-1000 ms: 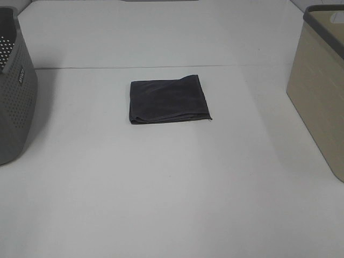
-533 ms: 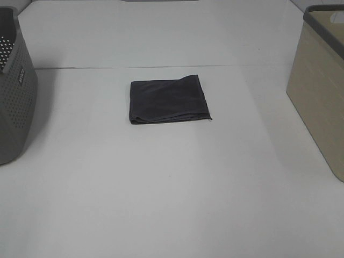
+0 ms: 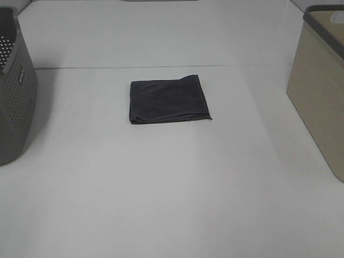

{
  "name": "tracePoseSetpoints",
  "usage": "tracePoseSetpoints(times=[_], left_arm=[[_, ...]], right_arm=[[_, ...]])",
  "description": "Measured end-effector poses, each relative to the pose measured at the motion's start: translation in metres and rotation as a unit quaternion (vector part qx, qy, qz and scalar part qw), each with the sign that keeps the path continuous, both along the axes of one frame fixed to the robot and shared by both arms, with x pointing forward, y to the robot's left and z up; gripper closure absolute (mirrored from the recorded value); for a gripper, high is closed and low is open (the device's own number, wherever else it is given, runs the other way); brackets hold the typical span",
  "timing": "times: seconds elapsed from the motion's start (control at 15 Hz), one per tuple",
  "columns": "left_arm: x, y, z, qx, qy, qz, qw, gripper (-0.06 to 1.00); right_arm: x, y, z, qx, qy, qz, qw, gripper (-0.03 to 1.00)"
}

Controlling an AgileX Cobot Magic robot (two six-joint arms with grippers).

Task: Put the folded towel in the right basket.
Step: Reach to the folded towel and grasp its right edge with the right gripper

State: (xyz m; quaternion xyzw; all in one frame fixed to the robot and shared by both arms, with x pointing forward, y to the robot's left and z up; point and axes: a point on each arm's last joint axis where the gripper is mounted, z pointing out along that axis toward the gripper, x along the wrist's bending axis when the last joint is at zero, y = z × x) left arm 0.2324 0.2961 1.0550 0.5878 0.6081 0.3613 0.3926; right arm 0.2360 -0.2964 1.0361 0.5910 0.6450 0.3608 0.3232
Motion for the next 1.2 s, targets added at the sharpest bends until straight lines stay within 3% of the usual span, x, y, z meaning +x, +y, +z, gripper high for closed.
tracePoseSetpoints(times=[0.93,1.0,1.07,1.2], left_arm=[[0.0,0.0,0.0,0.0,0.0,0.0,1.0,-0.05],[0.0,0.0,0.0,0.0,0.0,0.0,1.0,-0.05],[0.0,0.0,0.0,0.0,0.0,0.0,1.0,-0.05],[0.0,0.0,0.0,0.0,0.0,0.0,1.0,-0.05]], right_arm=[[-0.002,-0.001,0.007,-0.015,0.007,0.005,1.0,0.0],[0.001,-0.001,0.02,-0.017,0.03,0.006,0.999,0.0],[0.024,0.001,0.071,-0.017,0.074,0.006,0.997,0.0],[0.055,0.004,0.117,-0.011,0.082,0.009,0.997,0.0]])
